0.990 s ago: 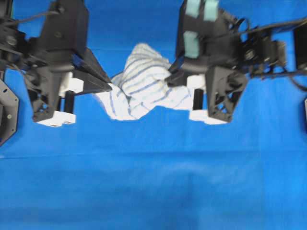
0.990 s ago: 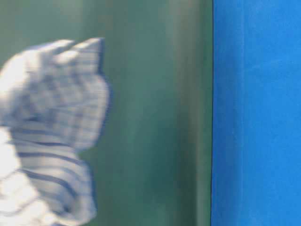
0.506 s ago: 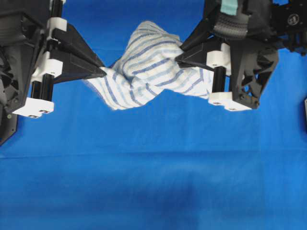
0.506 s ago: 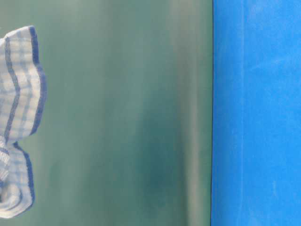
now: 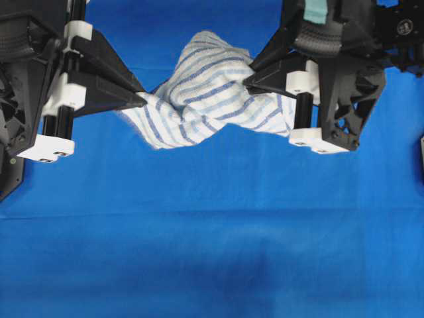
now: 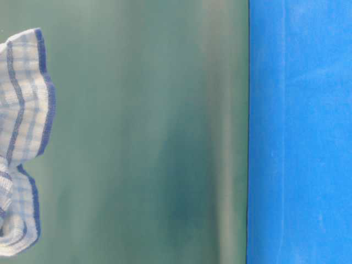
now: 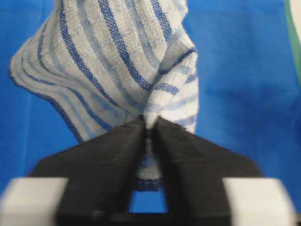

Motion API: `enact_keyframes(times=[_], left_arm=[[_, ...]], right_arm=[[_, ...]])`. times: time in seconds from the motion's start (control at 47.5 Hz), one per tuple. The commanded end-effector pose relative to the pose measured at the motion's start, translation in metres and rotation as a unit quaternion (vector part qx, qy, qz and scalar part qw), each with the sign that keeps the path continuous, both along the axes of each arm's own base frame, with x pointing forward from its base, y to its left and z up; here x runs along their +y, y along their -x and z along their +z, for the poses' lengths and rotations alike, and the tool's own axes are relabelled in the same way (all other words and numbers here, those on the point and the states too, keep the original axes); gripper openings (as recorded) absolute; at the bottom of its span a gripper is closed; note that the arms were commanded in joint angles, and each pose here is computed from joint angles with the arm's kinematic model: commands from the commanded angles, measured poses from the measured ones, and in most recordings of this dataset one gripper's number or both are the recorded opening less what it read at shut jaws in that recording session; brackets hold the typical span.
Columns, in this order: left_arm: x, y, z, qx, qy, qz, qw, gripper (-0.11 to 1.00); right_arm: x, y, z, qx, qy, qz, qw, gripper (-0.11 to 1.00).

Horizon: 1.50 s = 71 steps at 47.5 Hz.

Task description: Lift the towel with both arms.

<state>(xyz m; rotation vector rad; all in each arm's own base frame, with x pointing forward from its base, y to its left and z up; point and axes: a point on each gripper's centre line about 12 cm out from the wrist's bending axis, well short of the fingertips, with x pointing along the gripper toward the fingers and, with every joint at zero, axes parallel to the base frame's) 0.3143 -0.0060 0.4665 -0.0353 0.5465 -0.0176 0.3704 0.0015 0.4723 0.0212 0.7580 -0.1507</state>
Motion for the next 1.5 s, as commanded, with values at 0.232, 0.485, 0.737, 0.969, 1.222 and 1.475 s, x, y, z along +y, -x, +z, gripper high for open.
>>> enact_keyframes(times=[0.232,0.485,0.737,0.969,1.222,1.475], left_arm=[[0.001,0.005,0.011,-0.018,0.000,0.001,0.9998,0.88],[0.001,0.005,0.007,-0.015,0.000,0.002,0.9999,0.88],[0.001,-0.007,-0.027,0.008,0.001,0.003,1.0000,0.88],[-0.001,-0.023,-0.090,0.049,0.005,0.004,0.9988,0.88],[-0.001,-0.039,-0.158,0.074,0.004,0.005,0.9973,0.88],[-0.002,-0.052,-0.214,0.097,0.004,0.006,0.9953,0.88]], right_arm=[[-0.004,0.004,0.014,-0.025,0.022,-0.001,0.9995,0.54],[-0.008,0.002,0.011,-0.019,0.036,-0.009,0.9991,0.66],[-0.006,-0.002,-0.020,0.020,0.032,-0.011,0.9992,0.66],[-0.003,-0.008,-0.081,0.065,0.021,-0.015,0.9975,0.66],[0.000,-0.001,-0.170,0.114,0.006,-0.017,0.9933,0.65],[0.004,0.011,-0.251,0.142,-0.017,-0.023,0.9894,0.66]])
